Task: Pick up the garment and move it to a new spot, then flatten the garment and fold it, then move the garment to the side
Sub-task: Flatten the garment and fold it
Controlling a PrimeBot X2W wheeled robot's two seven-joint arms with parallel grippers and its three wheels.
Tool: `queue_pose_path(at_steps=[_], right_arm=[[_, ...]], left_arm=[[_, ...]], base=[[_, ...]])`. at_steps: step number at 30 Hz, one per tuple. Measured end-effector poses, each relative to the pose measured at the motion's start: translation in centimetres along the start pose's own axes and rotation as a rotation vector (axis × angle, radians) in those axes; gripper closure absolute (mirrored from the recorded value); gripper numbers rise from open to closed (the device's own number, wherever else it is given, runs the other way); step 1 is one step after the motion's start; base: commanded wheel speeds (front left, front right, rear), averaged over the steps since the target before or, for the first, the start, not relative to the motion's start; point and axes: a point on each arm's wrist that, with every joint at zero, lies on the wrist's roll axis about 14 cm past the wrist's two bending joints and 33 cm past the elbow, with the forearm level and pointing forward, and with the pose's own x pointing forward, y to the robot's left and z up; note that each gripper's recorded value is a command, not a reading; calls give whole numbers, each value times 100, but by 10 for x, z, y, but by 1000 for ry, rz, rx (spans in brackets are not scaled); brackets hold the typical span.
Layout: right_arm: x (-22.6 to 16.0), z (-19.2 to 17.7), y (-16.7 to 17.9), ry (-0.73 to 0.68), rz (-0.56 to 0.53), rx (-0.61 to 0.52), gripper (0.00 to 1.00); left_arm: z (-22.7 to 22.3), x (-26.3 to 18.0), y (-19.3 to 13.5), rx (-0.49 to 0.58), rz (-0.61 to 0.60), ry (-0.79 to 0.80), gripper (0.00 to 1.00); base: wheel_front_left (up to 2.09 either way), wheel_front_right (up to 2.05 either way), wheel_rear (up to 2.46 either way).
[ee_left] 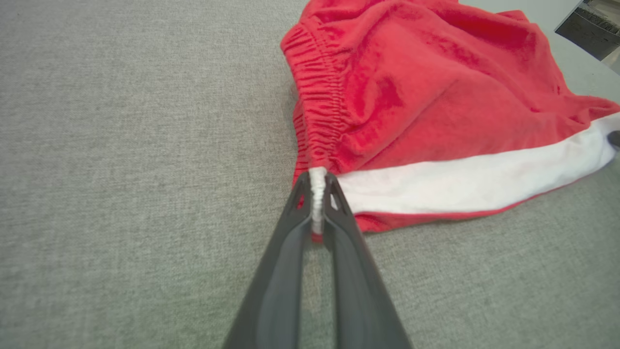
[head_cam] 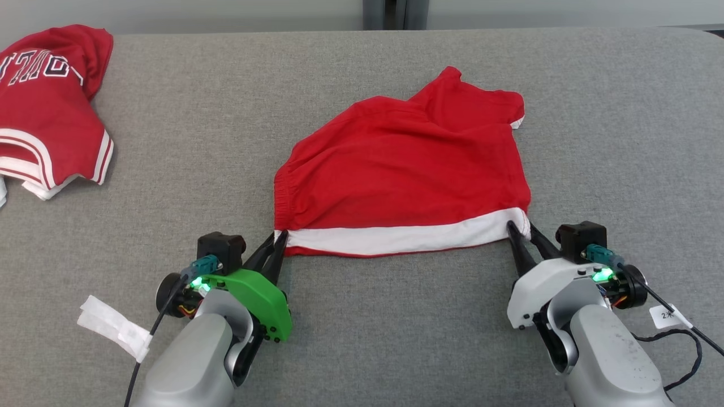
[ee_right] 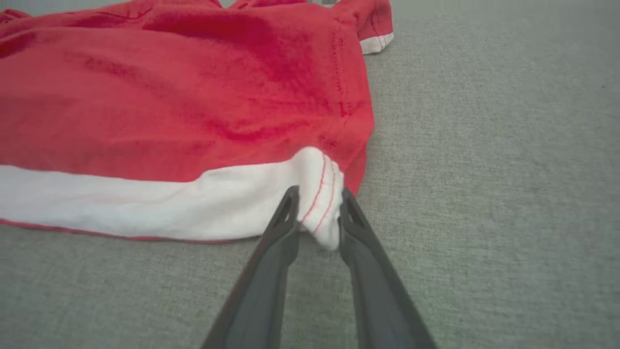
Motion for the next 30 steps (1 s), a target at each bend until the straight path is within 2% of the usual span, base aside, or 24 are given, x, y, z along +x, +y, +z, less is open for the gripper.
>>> queue_pose_path(at_steps=[3, 7, 10, 14, 19, 24, 30], right_arm=[[0, 9, -1, -41, -3, -2, 100], [-1, 23, -3, -92, -9, -2, 100], [-3, 41, -4, -152, -14, 0, 100], [-12, 74, -4, -257, -17, 4, 100], [-37, 123, -4, -405, -25, -16, 100], [-78, 177, 2, -566, -26, -60, 100], [-148, 248, 15, -796, -28, -129, 100]], left_arm=[[3, 0, 0, -4, 0, -14, 100], [18, 1, -1, -36, 3, -69, 100], [39, 0, -6, -116, 2, -150, 100], [67, -8, -17, -207, -22, -252, 100], [117, -30, -39, -281, -109, -404, 100], [174, -67, -59, -282, -209, -550, 100], [254, -132, -94, -204, -340, -734, 100]], base=[[0, 0, 0], [0, 0, 0], [0, 0, 0], [0, 0, 0], [0, 0, 0], [0, 0, 0], [0, 0, 0]])
